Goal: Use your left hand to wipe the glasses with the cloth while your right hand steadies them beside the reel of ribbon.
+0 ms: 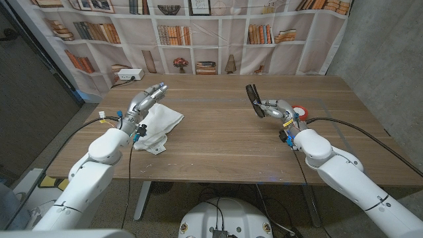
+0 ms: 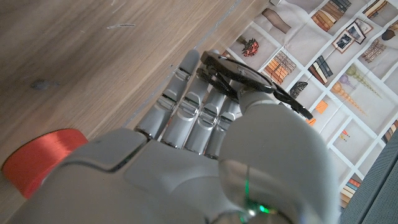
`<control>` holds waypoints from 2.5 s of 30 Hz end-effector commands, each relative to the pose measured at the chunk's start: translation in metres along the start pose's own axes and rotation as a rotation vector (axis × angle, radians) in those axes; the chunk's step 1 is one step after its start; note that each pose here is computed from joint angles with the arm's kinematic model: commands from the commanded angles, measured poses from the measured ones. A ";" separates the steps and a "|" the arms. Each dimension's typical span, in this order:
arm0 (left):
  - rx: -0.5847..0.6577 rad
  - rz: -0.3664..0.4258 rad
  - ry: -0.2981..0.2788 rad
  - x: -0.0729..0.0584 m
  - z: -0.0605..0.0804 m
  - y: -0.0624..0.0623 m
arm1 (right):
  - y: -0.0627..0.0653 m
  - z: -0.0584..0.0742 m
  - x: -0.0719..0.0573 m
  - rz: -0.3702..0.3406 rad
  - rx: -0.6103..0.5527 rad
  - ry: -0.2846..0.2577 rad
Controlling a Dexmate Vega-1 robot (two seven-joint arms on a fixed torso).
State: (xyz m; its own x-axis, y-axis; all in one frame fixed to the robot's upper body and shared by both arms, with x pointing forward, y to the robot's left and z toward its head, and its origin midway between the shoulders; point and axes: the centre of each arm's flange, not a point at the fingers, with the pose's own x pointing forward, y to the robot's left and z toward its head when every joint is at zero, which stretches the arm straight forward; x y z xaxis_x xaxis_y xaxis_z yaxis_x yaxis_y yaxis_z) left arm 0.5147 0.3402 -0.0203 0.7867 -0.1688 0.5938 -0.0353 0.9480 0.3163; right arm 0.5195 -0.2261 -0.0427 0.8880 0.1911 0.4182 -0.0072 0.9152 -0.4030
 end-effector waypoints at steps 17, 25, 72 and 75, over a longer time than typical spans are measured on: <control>0.528 0.097 0.141 -0.038 -0.009 0.025 | 0.005 0.006 0.009 0.050 0.063 0.145; 0.555 0.080 0.192 -0.053 -0.026 0.025 | 0.009 0.005 0.015 0.070 0.079 0.161; 1.180 0.069 0.263 -0.005 -0.065 0.053 | 0.024 0.013 0.034 0.101 0.063 0.171; 1.232 0.049 0.268 -0.003 -0.066 0.050 | 0.024 0.014 0.034 0.102 0.064 0.173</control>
State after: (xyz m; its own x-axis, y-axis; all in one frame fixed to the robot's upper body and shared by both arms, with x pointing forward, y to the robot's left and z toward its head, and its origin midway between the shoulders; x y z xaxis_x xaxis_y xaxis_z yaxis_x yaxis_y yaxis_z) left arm 0.5382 0.4081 -0.0588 0.8451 0.0855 0.5278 -0.5328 0.2159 0.8182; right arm 0.5412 -0.1960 -0.0287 0.9482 0.2148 0.2339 -0.1141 0.9179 -0.3801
